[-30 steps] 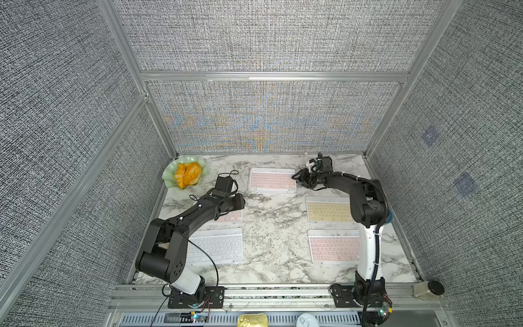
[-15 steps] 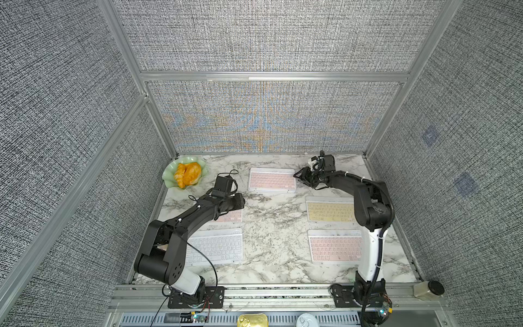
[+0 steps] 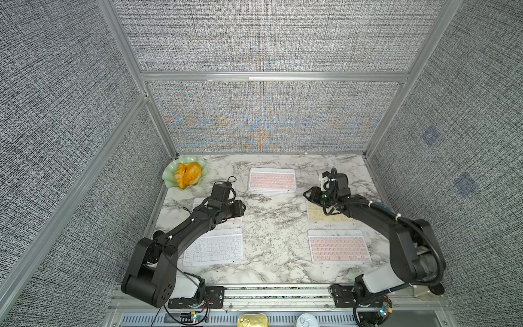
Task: Stack the numeric keypads
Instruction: Move the numeric keypad to the center of the board.
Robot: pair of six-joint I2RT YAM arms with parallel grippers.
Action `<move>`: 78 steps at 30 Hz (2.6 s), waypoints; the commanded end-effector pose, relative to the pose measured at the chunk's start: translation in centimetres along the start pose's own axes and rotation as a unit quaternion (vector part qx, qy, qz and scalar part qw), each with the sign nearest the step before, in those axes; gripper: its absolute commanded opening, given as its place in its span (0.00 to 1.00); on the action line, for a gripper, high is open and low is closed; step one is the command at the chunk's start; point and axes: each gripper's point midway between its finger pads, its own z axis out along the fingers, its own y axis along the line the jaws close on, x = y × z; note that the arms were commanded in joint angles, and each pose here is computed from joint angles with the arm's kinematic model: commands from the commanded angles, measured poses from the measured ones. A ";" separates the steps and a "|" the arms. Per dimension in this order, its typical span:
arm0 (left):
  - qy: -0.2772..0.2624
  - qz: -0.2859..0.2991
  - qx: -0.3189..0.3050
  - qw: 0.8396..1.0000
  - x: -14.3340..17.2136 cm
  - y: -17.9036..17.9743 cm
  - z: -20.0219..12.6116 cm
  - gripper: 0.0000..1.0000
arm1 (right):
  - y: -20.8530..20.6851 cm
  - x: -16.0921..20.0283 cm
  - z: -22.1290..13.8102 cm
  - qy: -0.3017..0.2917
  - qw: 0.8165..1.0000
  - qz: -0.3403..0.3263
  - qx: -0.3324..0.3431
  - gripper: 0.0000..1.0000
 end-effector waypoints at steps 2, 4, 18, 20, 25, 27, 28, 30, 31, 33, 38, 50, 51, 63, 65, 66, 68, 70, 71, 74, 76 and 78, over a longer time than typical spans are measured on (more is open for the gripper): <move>-0.003 0.004 0.019 1.000 0.8 -1.1 -0.4 0.48 | -2.1 3.5 -2.4 0.007 0.997 -0.017 0.074 0.44; 0.000 0.006 0.027 1.000 1.2 -1.6 -0.5 0.48 | -2.7 5.0 -3.4 0.008 0.995 -0.022 0.095 0.44; 0.014 0.012 0.060 0.998 3.0 -4.5 0.5 0.48 | -8.3 15.1 -7.5 0.062 0.981 0.015 0.185 0.50; 0.012 0.003 0.063 0.998 3.1 -4.4 0.6 0.48 | -9.2 15.6 -7.7 0.066 0.976 0.016 0.205 0.51; 0.005 0.004 0.080 0.997 2.5 -5.3 0.6 0.48 | -9.7 15.7 -7.4 0.072 0.972 0.007 0.221 0.56; 0.007 0.004 0.083 0.997 2.3 -5.5 0.9 0.48 | -9.7 15.7 -6.7 0.078 0.972 0.001 0.222 0.56; 0.009 0.004 0.085 0.996 2.3 -5.6 1.0 0.48 | -9.7 15.8 -6.3 0.083 0.972 -0.001 0.221 0.56; 0.012 0.001 0.086 0.996 2.3 -5.7 1.3 0.48 | -9.4 16.1 -5.4 0.098 0.972 -0.003 0.214 0.56; 0.013 0.000 0.087 0.996 2.3 -5.6 1.4 0.48 | -9.2 16.2 -4.9 0.104 0.972 -0.003 0.209 0.56; 0.016 -0.001 0.083 0.996 2.6 -5.4 1.6 0.48 | -8.8 16.5 -3.8 0.113 0.974 -0.004 0.195 0.56; 0.024 -0.002 0.075 0.997 3.1 -4.9 1.7 0.48 | -6.8 16.3 -1.5 0.119 0.978 -0.016 0.170 0.56; 0.029 -0.002 0.059 0.998 3.9 -4.2 0.6 0.48 | 1.2 16.6 4.4 0.141 0.983 -0.071 0.096 0.56; 0.028 0.000 0.057 0.998 3.9 -4.1 0.4 0.48 | 2.0 16.8 4.9 0.143 0.983 -0.075 0.087 0.56; 0.043 -0.005 0.018 0.999 4.4 -2.9 -0.1 0.48 | 11.9 15.2 8.2 0.129 0.986 -0.107 -0.010 0.56; 0.039 -0.006 0.018 0.999 4.3 -2.8 0.0 0.48 | 11.8 14.3 7.2 0.115 0.987 -0.108 -0.015 0.56; 0.039 -0.005 0.021 0.999 4.3 -2.9 0.1 0.48 | 11.5 14.0 6.5 0.112 0.988 -0.107 -0.013 0.56; 0.038 -0.001 0.026 0.999 4.2 -3.1 0.4 0.48 | 10.5 13.2 5.2 0.103 0.989 -0.103 -0.009 0.56; 0.036 0.002 0.032 0.999 4.1 -3.2 1.0 0.48 | 8.4 13.2 4.0 0.110 0.989 -0.098 0.008 0.56; 0.038 0.002 0.035 0.999 4.1 -3.3 1.3 0.48 | 7.3 13.1 3.4 0.114 0.989 -0.097 0.018 0.56; 0.042 0.005 0.043 0.998 3.9 -3.7 2.4 0.48 | 3.8 12.9 1.6 0.125 0.987 -0.086 0.057 0.56; 0.045 0.008 0.040 0.998 3.7 -3.7 3.0 0.48 | 2.0 12.8 0.5 0.125 0.987 -0.074 0.073 0.56; 0.049 0.019 0.039 0.998 3.6 -4.0 3.4 0.48 | 0.4 12.7 -0.6 0.123 0.987 -0.057 0.083 0.56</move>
